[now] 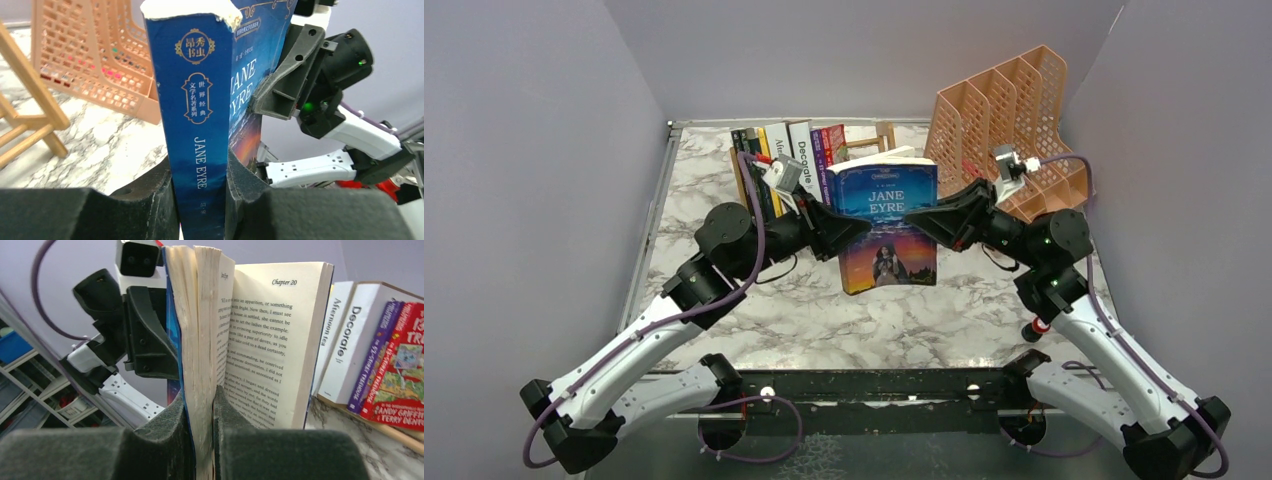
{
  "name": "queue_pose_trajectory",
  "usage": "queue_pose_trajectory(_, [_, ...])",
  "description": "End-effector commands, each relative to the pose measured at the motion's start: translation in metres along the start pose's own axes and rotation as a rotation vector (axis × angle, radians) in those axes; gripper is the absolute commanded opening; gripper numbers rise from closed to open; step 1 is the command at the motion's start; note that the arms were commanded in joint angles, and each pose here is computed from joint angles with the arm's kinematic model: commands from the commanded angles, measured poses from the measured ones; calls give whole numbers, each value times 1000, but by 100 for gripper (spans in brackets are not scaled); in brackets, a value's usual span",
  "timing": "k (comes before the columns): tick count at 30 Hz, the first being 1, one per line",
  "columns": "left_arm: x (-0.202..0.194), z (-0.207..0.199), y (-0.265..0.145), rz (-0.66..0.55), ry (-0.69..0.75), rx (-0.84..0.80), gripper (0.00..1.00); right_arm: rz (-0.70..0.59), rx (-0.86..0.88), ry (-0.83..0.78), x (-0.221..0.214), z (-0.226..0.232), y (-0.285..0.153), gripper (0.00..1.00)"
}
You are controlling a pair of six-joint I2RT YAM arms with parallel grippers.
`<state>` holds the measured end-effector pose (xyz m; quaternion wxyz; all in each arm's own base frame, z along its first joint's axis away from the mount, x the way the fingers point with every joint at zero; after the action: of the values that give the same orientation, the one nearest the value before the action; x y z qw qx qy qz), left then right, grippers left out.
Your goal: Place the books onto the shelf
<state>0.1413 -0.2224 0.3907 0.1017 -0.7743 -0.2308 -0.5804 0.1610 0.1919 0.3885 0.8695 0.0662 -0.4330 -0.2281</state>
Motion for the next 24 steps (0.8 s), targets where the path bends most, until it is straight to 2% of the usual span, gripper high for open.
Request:
queue_pose_trajectory(1, [22,3,3,-55,7,81,0,-51,-65,-25,11,-4,5,13])
queue_pose_trajectory(3, [21,12,4,-45,27,157,0,-59,-155,-11,12,-16,5,33])
queue_pose_trajectory(6, [22,34,-2,-22,65,368,0,-81,-340,14,11,-40,1,60])
queue_pose_trajectory(8, [23,51,-9,3,88,532,0,-90,-467,24,9,-56,-3,71])
queue_pose_trajectory(10, [26,62,-14,28,113,653,0,-64,-531,11,6,-66,-6,74])
queue_pose_trajectory(12, [33,66,-13,36,144,702,0,-39,-579,18,1,-73,-9,74])
queue_pose_trajectory(17, [55,73,8,44,210,761,0,-40,-649,6,-1,-84,-14,74])
queue_pose_trajectory(24, [81,87,64,4,240,790,0,-49,-726,12,-5,-93,-22,74])
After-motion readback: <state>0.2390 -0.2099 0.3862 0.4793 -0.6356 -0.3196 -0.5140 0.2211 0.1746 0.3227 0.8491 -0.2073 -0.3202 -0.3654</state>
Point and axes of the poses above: each gripper's point midway between its finger pads, its own y axis out along the fingers, its own z axis along the line the jaws close on, x = y × z, the point moved 7 cm from there along -y, back along the fingers, and after that the axes turned 14 degrees about y, right-handed, at the moved point
